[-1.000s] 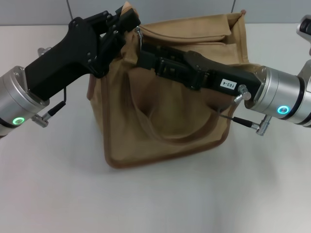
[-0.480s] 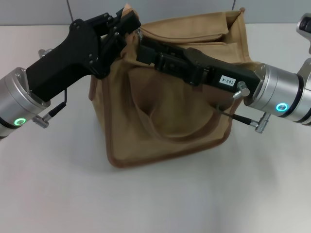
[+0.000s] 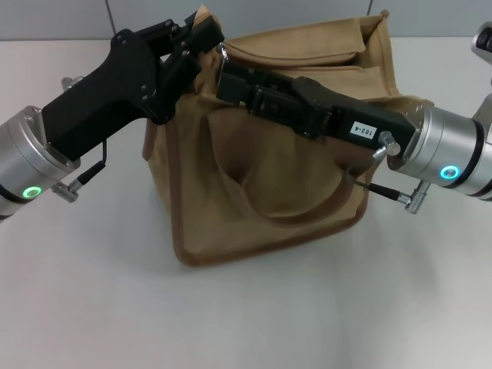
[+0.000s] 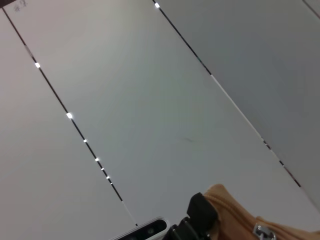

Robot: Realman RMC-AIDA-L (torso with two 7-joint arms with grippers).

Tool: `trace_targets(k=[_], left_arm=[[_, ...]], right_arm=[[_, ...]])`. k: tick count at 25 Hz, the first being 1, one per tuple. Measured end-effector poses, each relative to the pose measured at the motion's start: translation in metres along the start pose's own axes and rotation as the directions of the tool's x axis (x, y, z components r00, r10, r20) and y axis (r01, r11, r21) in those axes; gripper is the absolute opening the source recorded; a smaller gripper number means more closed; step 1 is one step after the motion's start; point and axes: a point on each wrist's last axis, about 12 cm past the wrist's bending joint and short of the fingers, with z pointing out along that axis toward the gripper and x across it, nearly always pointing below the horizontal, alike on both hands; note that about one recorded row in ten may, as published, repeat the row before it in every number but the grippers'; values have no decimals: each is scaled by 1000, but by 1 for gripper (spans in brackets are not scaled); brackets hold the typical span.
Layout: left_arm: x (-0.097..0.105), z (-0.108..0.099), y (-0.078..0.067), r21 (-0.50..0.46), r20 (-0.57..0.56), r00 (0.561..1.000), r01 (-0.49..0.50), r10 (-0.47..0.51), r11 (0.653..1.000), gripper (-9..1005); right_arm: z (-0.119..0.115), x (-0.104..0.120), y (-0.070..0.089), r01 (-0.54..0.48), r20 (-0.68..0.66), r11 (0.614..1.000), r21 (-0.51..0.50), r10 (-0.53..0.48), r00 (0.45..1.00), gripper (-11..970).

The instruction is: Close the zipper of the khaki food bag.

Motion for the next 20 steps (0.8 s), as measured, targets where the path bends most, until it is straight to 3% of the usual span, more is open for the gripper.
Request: trace_targets(k=[12,20], left_arm=[[0,0,0,4,3,1000,-1,1,1000,107],[-1,1,0,6,3,1000,-1,1,1000,109]], right_arm=[[-1,0,-4,-21,1,999,33,21,1000,587],[3,-1,-6,-21,-13,999,40,22,1000,383]])
